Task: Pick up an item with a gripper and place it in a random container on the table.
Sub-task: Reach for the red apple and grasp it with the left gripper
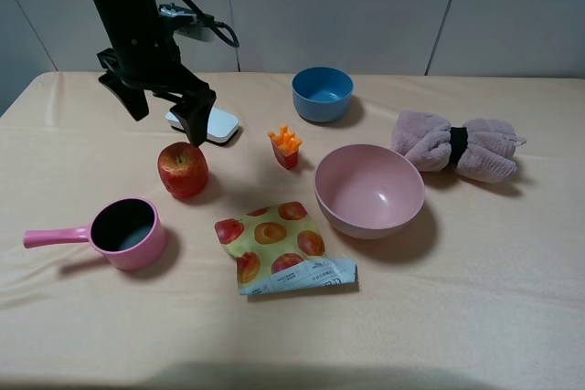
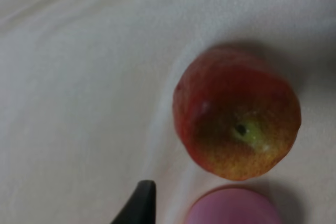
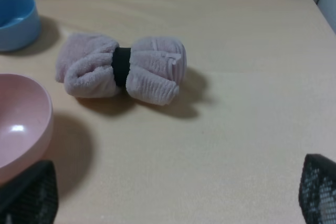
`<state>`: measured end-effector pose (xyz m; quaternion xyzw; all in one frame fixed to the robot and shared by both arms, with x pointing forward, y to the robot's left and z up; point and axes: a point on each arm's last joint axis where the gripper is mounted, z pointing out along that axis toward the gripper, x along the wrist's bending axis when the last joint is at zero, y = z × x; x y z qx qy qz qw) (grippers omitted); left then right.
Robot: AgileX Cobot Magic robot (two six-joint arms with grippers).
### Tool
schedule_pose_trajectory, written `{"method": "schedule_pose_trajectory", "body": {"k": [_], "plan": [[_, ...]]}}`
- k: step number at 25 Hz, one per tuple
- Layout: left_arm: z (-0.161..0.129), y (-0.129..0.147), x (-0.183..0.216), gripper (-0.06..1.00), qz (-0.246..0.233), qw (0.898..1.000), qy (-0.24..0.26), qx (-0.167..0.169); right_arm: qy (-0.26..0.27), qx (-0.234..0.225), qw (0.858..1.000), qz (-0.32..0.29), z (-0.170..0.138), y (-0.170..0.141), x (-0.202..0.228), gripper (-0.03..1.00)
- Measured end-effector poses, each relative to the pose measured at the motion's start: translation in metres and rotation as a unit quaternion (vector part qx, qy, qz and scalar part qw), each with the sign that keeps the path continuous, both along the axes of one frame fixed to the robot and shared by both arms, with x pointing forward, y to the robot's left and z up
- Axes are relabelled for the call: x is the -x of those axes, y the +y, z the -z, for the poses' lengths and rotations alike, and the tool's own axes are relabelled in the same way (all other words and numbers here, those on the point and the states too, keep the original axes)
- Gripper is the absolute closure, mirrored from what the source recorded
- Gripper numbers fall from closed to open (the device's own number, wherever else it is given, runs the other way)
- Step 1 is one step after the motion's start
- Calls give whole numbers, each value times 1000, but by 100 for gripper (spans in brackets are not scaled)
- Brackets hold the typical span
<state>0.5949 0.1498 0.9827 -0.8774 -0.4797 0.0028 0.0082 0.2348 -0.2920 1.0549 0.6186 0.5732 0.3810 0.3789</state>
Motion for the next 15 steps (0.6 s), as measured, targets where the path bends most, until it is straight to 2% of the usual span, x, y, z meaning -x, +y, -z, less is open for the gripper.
{"method": "schedule_pose_trajectory", "body": {"k": [7,10,15], "plan": [[19,-7,-2,-5,14,1000,13,-17,0,0,1000,0,0,0,0,27],[21,-7,-5,-5,23,999,-3,-26,0,-1,1000,-1,0,0,0,27],[22,-8,-9,-5,25,999,-22,-22,0,-2,1000,-1,0,0,0,27]]}}
